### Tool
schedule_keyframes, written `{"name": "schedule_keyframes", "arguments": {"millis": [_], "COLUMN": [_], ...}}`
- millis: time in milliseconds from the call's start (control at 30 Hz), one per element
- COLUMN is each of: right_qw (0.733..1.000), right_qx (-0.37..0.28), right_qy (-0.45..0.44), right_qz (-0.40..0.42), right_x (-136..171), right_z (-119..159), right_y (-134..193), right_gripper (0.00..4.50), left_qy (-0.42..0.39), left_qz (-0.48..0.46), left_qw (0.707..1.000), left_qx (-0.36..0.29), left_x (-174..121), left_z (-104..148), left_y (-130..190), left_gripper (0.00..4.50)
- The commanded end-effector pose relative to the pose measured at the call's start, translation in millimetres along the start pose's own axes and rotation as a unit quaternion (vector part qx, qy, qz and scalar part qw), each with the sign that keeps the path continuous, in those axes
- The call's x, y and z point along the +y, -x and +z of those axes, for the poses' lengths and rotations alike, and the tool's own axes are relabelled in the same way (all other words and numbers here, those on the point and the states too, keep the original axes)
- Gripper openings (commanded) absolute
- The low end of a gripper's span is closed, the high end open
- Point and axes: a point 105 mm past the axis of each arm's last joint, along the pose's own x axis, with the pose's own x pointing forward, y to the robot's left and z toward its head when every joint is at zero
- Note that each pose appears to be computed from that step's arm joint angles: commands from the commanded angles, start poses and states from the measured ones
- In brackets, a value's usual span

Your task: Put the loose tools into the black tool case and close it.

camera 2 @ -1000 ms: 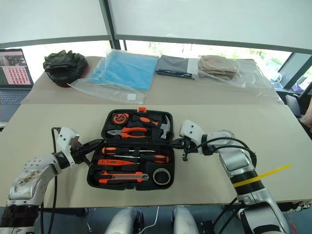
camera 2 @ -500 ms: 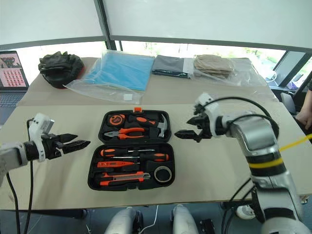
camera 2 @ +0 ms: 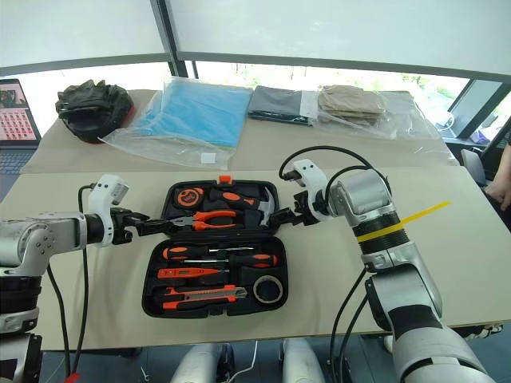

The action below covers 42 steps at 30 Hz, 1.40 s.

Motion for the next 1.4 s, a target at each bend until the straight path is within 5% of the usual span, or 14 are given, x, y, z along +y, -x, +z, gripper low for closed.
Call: {"name": "schedule_keyframes", "arguments": {"millis": [33,67,300,500,700,800,967,1100,1200,1300,1400], "right_qw": [1.000,1.000,0.998,0.996,0.998,0.972,0.930,0.841,0.773,0.742,0.728], "right_qx": [0.012,0.017,0.045,0.044,-0.059,-0.195,-0.252,-0.274,-0.268,-0.268,-0.266], "right_qy": [0.001,-0.002,-0.037,-0.077,-0.017,0.085,0.257,0.466,0.575,0.613,0.629], "right_qz": [-0.016,-0.017,-0.017,-0.011,0.021,0.101,0.077,-0.012,-0.035,-0.050,-0.061], "right_x": [-4.3,-4.7,-6.6,-7.5,3.6,32.9,40.6,29.2,25.7,19.6,14.5], "right_z": [-2.0,-3.3,-12.7,-13.4,15.8,43.8,31.1,8.2,-13.9,-30.2,-42.2], "right_y": [-0.8,-2.0,-8.7,-10.4,4.0,38.1,54.7,48.6,43.0,39.6,37.8], "right_gripper": [3.06,2.90,0.29,0.00,0.00,0.00,0.00,0.00,0.00,0.00,0.00], "left_qy": [-0.003,0.003,0.025,0.046,0.013,-0.064,-0.203,-0.432,-0.490,-0.522,-0.525], "left_qz": [0.014,0.013,0.021,0.018,-0.007,-0.011,0.037,0.011,-0.011,-0.021,-0.019], "left_qw": [1.000,1.000,0.999,0.997,0.983,0.971,0.920,0.861,0.836,0.823,0.824], "left_qx": [-0.014,-0.014,-0.014,-0.054,-0.185,-0.231,-0.334,-0.269,-0.248,-0.223,-0.212], "left_x": [2.6,2.4,5.6,7.7,5.3,0.9,5.4,-17.2,-24.6,-22.5,-17.8], "left_z": [3.8,3.3,-2.7,4.9,31.1,32.7,45.0,6.9,-24.0,-51.6,-66.2], "left_y": [2.7,1.4,-6.8,-10.5,11.8,32.3,52.9,39.9,36.0,37.0,40.9], "left_gripper": [4.50,4.50,1.89,0.06,0.06,0.06,0.06,0.06,0.06,0.06,0.88]}}
